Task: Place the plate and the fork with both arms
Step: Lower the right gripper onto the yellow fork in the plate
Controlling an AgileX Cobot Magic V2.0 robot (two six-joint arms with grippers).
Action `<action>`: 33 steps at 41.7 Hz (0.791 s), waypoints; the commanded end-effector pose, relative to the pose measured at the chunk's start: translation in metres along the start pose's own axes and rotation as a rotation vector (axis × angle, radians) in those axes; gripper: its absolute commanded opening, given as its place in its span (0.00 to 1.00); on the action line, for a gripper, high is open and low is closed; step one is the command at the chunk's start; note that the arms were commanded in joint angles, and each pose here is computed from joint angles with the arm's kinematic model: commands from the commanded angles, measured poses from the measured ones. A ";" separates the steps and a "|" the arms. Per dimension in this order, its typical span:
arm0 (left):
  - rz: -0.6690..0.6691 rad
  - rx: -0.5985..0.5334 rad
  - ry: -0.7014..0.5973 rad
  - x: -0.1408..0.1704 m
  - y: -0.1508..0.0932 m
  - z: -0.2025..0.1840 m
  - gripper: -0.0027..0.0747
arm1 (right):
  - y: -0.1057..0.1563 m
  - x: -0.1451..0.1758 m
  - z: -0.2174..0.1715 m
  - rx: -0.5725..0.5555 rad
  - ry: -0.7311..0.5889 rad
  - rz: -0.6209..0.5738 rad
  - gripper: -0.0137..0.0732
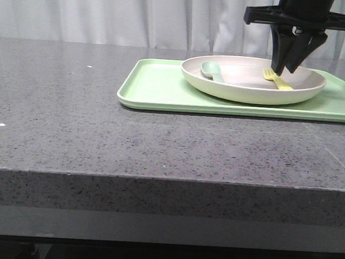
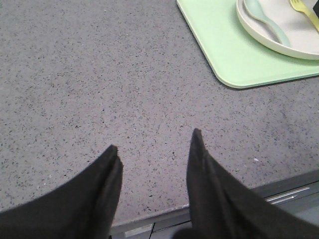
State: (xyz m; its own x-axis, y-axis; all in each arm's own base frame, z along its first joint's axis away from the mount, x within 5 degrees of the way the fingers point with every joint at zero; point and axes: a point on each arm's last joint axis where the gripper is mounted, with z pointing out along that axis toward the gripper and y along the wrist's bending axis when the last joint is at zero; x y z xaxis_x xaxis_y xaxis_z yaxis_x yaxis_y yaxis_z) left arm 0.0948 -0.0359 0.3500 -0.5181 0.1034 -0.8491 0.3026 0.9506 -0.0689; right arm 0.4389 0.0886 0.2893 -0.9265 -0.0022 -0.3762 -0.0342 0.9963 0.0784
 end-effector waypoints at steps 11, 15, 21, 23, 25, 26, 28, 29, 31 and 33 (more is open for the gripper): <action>-0.005 0.015 -0.095 -0.013 -0.002 -0.005 0.44 | -0.002 -0.013 -0.024 -0.010 -0.135 0.004 0.48; -0.005 0.015 -0.095 -0.013 -0.002 -0.005 0.44 | -0.002 -0.013 -0.021 -0.011 -0.135 0.004 0.48; -0.005 0.015 -0.095 -0.013 -0.002 -0.005 0.44 | -0.002 -0.013 -0.012 -0.007 -0.118 0.005 0.48; -0.005 0.015 -0.095 -0.013 -0.002 -0.005 0.44 | -0.002 -0.013 -0.008 -0.005 -0.109 0.006 0.48; -0.005 0.015 -0.095 -0.013 -0.002 -0.005 0.44 | -0.002 -0.013 -0.003 -0.003 -0.097 0.006 0.48; -0.005 0.015 -0.095 -0.013 -0.002 -0.005 0.44 | -0.003 -0.013 -0.002 -0.003 -0.094 0.006 0.48; -0.005 0.015 -0.095 -0.013 -0.002 -0.005 0.44 | -0.003 -0.012 -0.001 -0.001 -0.087 0.006 0.47; -0.005 0.015 -0.093 -0.013 -0.002 -0.005 0.44 | -0.003 -0.012 0.000 -0.001 -0.084 0.006 0.47; -0.005 0.015 -0.091 -0.013 -0.002 -0.005 0.44 | -0.003 -0.012 0.000 -0.001 -0.082 0.006 0.46; -0.005 0.015 -0.091 -0.013 -0.002 -0.005 0.44 | -0.003 -0.012 -0.001 0.000 -0.081 0.006 0.42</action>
State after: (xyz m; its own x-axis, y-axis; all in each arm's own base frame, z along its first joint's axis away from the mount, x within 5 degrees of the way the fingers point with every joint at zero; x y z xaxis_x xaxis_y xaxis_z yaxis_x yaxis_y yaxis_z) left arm 0.0948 -0.0359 0.3500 -0.5181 0.1034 -0.8491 0.3026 0.9506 -0.0689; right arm 0.4517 0.0911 0.2670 -0.9298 0.0013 -0.3682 -0.0297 0.9965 0.0784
